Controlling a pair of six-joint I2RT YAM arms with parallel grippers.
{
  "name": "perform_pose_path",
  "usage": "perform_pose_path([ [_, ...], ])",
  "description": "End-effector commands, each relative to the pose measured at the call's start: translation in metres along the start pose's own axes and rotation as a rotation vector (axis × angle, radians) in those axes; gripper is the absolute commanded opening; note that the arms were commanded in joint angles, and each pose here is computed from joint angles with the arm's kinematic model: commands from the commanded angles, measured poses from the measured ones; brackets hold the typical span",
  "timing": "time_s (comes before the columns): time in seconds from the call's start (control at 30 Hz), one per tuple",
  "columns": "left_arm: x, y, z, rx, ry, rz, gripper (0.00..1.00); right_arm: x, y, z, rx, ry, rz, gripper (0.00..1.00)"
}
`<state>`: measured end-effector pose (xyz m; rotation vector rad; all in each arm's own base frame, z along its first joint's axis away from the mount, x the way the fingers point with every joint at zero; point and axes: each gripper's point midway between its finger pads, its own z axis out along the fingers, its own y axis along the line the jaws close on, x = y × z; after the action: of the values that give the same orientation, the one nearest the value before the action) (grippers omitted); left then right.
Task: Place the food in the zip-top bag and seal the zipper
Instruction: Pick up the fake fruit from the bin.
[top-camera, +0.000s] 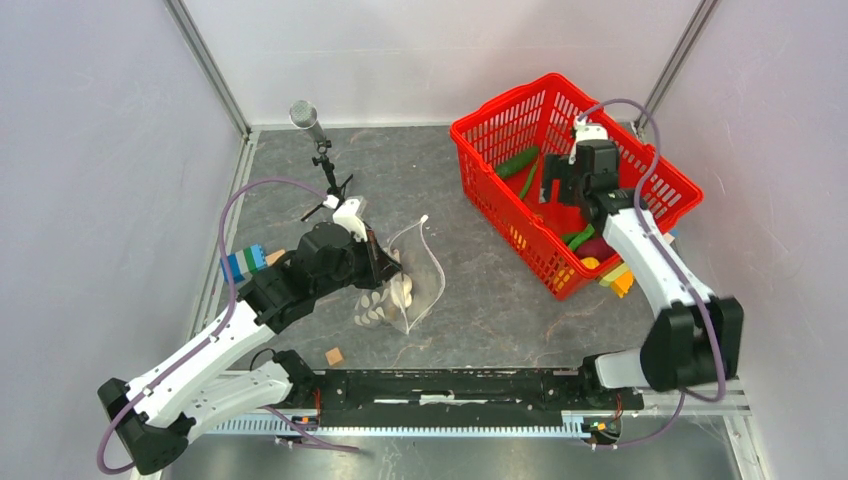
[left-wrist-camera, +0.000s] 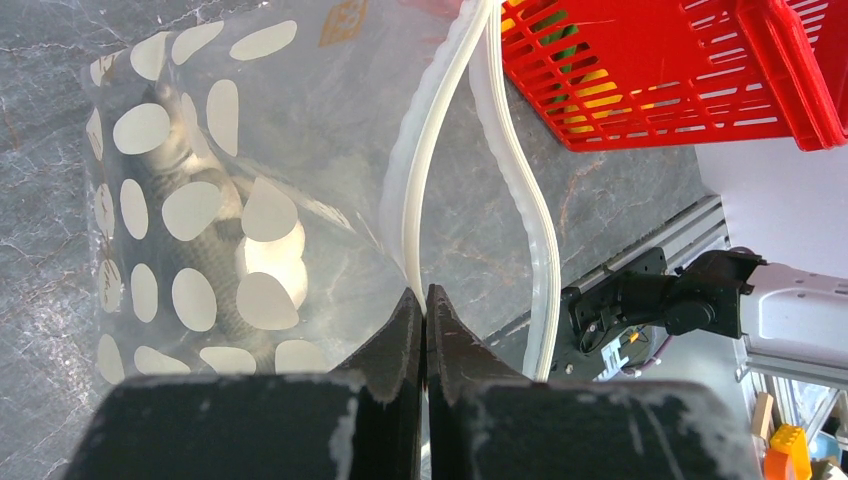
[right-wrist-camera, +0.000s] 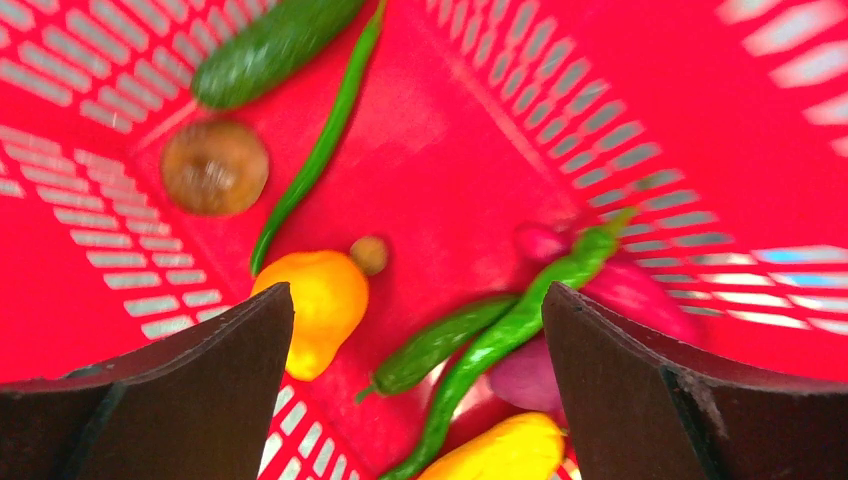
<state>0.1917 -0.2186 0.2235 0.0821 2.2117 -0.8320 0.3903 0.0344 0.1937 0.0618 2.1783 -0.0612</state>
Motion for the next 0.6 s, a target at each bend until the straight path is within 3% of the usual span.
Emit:
perform_pose_path([
  [0.0, -0.007, -0.006, -0.003, 0.035, -0.032, 0.033, 0.02, 0.014, 0.051, 0.025, -0.302, 0.074, -0.021, 0.98],
  [0.17, -0.005, -0.003, -0.003, 0.029, -0.031, 0.033, 0.02, 0.052, 0.069, 0.059, -0.386, 0.256, -0.052, 0.98],
  [0.57, -0.004, -0.002, 0.001, 0.023, -0.023, 0.038, 0.02, 0.114, 0.072, 0.080, -0.404, 0.430, -0.107, 0.98],
])
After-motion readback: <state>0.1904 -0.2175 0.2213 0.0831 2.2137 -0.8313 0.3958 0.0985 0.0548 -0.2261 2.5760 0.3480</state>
